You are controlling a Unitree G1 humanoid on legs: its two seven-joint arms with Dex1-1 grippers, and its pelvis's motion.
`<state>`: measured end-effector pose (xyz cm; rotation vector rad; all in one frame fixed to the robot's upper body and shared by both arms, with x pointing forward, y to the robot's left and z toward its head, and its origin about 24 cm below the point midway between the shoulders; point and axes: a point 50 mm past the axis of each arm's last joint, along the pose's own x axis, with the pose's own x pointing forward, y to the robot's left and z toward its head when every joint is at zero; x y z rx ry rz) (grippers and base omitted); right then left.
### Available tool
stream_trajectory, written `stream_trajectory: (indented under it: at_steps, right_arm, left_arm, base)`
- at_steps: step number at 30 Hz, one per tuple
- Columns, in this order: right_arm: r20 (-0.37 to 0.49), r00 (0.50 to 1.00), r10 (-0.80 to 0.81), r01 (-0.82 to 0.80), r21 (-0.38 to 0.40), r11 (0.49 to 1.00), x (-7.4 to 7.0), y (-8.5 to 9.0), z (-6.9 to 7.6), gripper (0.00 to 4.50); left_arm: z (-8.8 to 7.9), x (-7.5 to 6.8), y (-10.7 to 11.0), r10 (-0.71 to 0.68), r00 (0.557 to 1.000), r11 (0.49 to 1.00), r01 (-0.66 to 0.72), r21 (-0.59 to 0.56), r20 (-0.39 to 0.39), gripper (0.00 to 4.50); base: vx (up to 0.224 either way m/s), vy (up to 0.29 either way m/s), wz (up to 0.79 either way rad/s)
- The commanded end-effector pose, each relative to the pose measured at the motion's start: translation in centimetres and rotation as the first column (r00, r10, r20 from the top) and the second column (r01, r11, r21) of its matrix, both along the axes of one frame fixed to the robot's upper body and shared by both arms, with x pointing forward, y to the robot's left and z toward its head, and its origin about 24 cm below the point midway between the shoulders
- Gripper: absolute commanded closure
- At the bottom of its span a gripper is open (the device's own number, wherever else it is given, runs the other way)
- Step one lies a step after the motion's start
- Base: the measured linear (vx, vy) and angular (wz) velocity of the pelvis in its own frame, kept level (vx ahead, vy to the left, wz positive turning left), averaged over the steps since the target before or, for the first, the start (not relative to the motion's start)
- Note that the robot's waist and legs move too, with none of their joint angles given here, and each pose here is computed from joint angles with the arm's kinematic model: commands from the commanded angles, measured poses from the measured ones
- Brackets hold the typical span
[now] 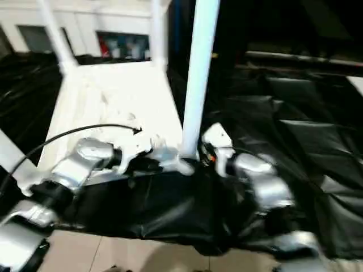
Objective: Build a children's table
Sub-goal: Rotate leg to tighten
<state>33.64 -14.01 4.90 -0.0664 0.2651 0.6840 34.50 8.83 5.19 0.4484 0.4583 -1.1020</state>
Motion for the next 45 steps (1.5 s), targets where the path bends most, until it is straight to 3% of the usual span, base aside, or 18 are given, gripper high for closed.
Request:
stream_trajectory:
  at_steps: [1,5,7,10,15,16,17,22,23,26,29,33,34,37,45]
  right_arm:
    - [-0.118,0.965,-0.235,0.232,-0.038,0.972,0.2,-1.1,-2.3,2.30]
    - [-0.120,0.889,-0.441,0.437,-0.057,0.897,1.5,0.5,-2.5,2.42]
    - [-0.062,0.891,-0.450,0.442,-0.110,0.890,1.9,1.2,-2.2,2.42]
    - [-0.051,0.901,-0.431,0.424,-0.109,0.899,2.0,1.7,-2.1,2.42]
    - [-0.072,0.896,-0.439,0.437,-0.043,0.898,2.3,2.3,-1.8,2.42]
    - [-0.065,0.891,-0.450,0.449,-0.027,0.893,2.5,2.3,-1.7,1.89]
    - [-0.051,0.896,-0.442,0.442,-0.015,0.897,2.6,2.2,-1.4,1.76]
    - [0.021,0.905,-0.424,0.424,0.002,0.906,3.0,0.7,-0.2,1.56]
    - [0.032,0.914,-0.404,0.404,0.010,0.915,3.0,0.3,0.0,1.33]
    - [0.037,0.985,-0.169,0.170,-0.007,0.985,1.9,-0.4,0.4,1.33]
    - [0.064,0.998,0.026,-0.023,-0.048,0.999,0.4,-1.0,0.7,1.33]
    - [0.061,0.986,0.157,-0.152,-0.077,0.985,-0.8,-1.9,1.0,1.33]
    - [0.049,0.979,0.196,-0.191,-0.091,0.977,-1.2,-2.3,1.0,1.33]
    - [0.037,0.970,0.239,-0.235,-0.097,0.967,-1.6,-2.5,1.1,1.33]
    - [-0.007,0.927,0.374,-0.372,-0.136,0.918,-2.4,-1.6,1.1,1.33]
  left_arm:
    - [-0.3,0.6,-0.6,0.102,0.995,0.995,-0.102,0.005,0.006,4.50]
    - [0.0,1.6,-3.1,0.272,0.962,0.962,-0.271,-0.021,0.039,4.50]
    - [0.0,1.6,-3.9,0.293,0.955,0.956,-0.292,-0.025,0.044,4.50]
    - [-0.2,1.5,-4.1,0.290,0.956,0.957,-0.290,-0.015,0.046,4.50]
    - [-0.6,1.7,-3.5,0.314,0.948,0.949,-0.315,0.012,0.049,4.50]
    - [-0.7,1.7,-3.4,0.317,0.947,0.948,-0.318,0.015,0.048,4.50]
    - [-0.8,1.7,-3.2,0.319,0.946,0.947,-0.321,0.016,0.050,4.50]
    - [-0.7,1.9,-2.1,0.301,0.952,0.953,-0.302,0.024,0.060,4.50]
    - [-0.6,1.9,-1.8,0.276,0.959,0.960,-0.278,0.023,0.066,4.50]
    - [-0.7,1.7,-0.5,0.218,0.975,0.975,-0.220,0.032,0.049,4.50]
    - [-0.6,1.3,0.4,0.129,0.991,0.991,-0.131,0.032,0.046,4.50]
    - [-0.4,0.5,1.1,-0.011,0.999,1.000,0.010,0.023,0.046,4.50]
    - [-0.3,-0.1,1.3,-0.107,0.994,0.994,0.106,0.019,0.036,4.50]
    - [-0.1,-1.0,1.6,-0.202,0.979,0.979,0.202,0.016,-0.001,4.50]
    - [-0.2,-2.0,1.8,-0.278,0.960,0.960,0.279,0.026,-0.028,4.50]
  base:
    - [0.000,0.000,0.00]
    - [0.000,0.000,0.00]
    - [0.000,0.000,0.00]
    - [0.000,0.000,0.00]
    - [0.000,0.000,0.00]
    - [0.000,0.000,0.00]
    - [0.000,0.000,0.00]
    - [0.000,0.000,0.00]
    - [0.000,0.000,0.00]
    - [0.000,0.000,0.00]
    - [0.000,0.000,0.00]
    - [0.000,0.000,0.00]
    - [0.000,0.000,0.00]
    - [0.000,0.000,0.00]
    - [0.000,0.000,0.00]
